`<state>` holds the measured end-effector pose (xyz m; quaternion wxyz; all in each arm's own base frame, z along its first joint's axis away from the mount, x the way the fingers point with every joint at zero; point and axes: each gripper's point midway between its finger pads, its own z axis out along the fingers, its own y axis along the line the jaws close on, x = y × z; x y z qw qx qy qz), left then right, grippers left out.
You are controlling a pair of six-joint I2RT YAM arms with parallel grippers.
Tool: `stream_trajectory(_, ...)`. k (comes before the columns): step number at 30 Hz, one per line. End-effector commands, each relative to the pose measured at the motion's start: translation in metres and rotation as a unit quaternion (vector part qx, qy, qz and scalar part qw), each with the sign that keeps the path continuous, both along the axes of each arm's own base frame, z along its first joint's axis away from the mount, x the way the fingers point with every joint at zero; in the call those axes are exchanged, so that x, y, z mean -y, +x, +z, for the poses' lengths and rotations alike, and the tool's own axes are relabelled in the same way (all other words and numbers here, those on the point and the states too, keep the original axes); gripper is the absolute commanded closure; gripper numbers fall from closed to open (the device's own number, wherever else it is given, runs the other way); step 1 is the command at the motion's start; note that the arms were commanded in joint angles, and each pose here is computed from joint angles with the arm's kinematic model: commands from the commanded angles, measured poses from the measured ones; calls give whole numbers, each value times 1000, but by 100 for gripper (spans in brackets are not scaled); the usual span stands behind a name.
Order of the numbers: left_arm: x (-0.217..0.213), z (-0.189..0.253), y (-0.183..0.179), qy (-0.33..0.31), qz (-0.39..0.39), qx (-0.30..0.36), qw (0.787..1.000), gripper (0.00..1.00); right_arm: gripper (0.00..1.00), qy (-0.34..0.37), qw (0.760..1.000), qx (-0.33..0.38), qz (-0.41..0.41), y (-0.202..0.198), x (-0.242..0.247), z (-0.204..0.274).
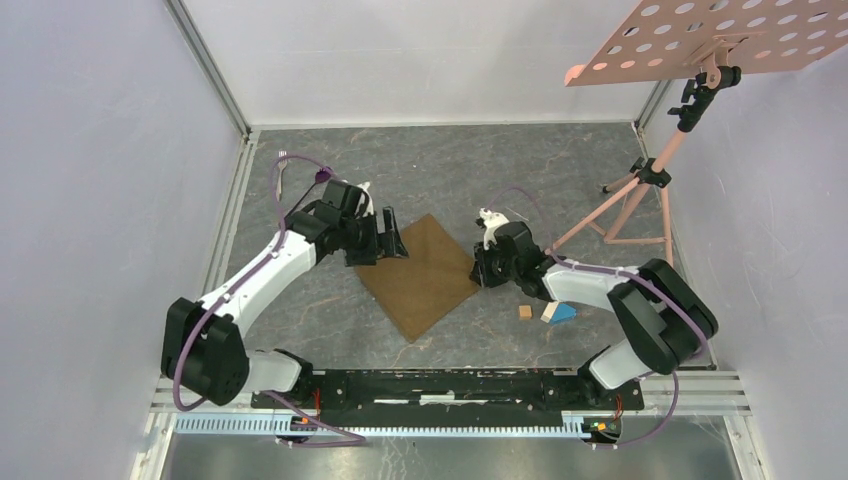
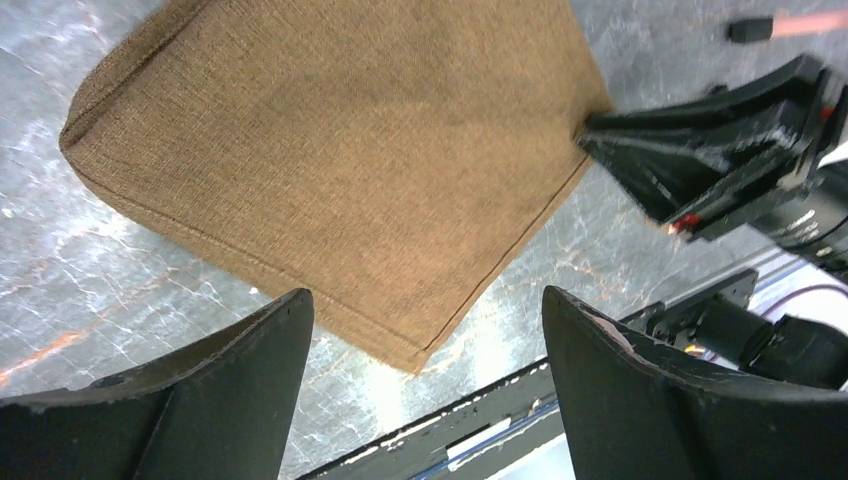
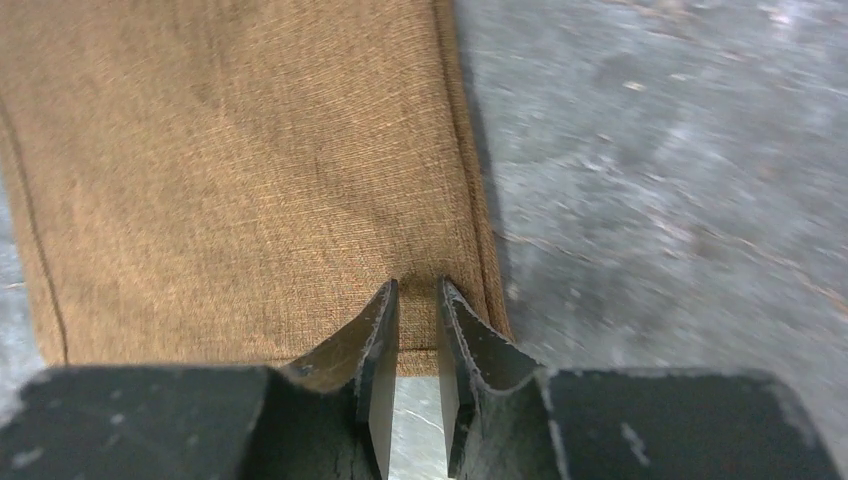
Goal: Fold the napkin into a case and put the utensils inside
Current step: Move the lower triangle-folded napkin to the center of the board.
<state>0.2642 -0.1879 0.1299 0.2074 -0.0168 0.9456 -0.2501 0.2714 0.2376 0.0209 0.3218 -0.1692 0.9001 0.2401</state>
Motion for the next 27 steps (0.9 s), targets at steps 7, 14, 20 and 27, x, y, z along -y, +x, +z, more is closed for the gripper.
stream_trajectory(7,-52,66,18,54,162,157,973,9,34,-111,983,127,73,-7,-10,66)
stream_trajectory(14,-139,114,-16,33,377,272,885,8,16,-126,964,44,230,-77,-92,60)
stream_trajectory(20,-165,144,-46,8,396,333,856,8,15,-195,949,19,248,-100,-122,46)
stream_trajectory(27,-171,149,-56,22,388,335,858,8,18,-240,935,2,259,-111,-137,30)
